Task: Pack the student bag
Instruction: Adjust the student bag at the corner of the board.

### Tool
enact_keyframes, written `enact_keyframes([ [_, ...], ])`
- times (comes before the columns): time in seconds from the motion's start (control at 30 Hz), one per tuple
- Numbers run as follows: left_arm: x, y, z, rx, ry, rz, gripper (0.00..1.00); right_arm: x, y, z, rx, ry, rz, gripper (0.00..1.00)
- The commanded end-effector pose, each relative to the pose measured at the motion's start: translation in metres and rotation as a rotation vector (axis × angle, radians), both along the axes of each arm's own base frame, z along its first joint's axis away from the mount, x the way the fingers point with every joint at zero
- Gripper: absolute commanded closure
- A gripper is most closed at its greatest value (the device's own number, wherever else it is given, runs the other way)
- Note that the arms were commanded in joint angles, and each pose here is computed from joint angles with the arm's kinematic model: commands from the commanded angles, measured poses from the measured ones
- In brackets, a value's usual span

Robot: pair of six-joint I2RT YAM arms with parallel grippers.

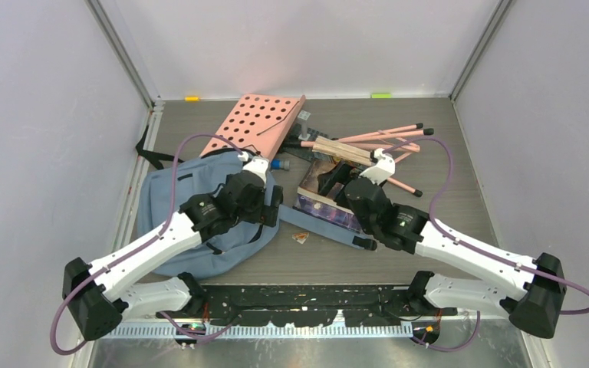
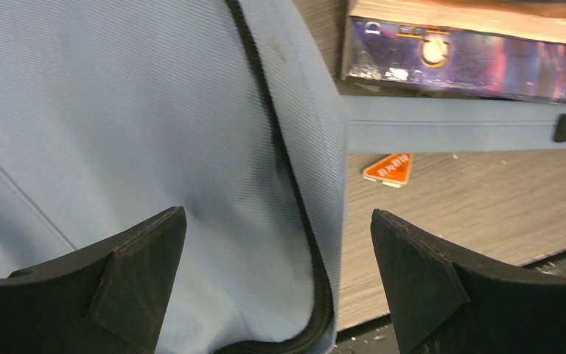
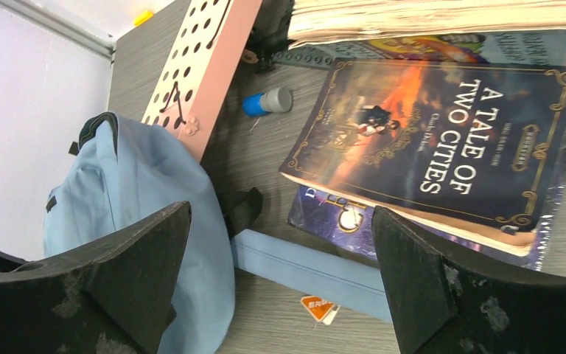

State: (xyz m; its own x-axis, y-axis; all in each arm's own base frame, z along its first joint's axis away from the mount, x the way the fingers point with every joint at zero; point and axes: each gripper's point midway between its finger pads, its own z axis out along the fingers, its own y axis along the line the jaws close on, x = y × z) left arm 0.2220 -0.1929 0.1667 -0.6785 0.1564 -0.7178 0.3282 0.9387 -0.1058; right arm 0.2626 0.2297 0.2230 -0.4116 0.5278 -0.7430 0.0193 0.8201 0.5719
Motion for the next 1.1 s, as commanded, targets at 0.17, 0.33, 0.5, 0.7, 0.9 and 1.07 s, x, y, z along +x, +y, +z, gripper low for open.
enact_keyframes([
  [0.17,0.012,0.039,0.031,0.249,-0.191,0.071,0.61,-0.004,-0.036,0.016,-0.021,-0.068,-0.089,0.01],
  [0.33,0.004,0.069,0.085,0.190,-0.336,0.109,1.00,-0.009,-0.051,0.025,-0.031,-0.091,-0.111,0.02],
  [0.5,-0.013,0.119,0.153,0.205,-0.492,0.153,1.00,-0.015,-0.064,0.032,-0.072,-0.098,-0.118,0.02],
  [0.7,-0.031,0.185,0.226,0.378,-0.642,0.230,1.00,-0.019,-0.071,0.032,-0.140,-0.085,-0.100,0.02],
  [0.9,-0.049,0.221,0.260,0.464,-0.701,0.238,1.00,-0.023,-0.056,0.020,-0.168,-0.052,-0.011,0.03],
  [1.07,-0.037,0.198,0.238,0.598,-0.630,0.089,1.00,-0.024,-0.041,-0.001,-0.199,0.001,0.049,0.04],
])
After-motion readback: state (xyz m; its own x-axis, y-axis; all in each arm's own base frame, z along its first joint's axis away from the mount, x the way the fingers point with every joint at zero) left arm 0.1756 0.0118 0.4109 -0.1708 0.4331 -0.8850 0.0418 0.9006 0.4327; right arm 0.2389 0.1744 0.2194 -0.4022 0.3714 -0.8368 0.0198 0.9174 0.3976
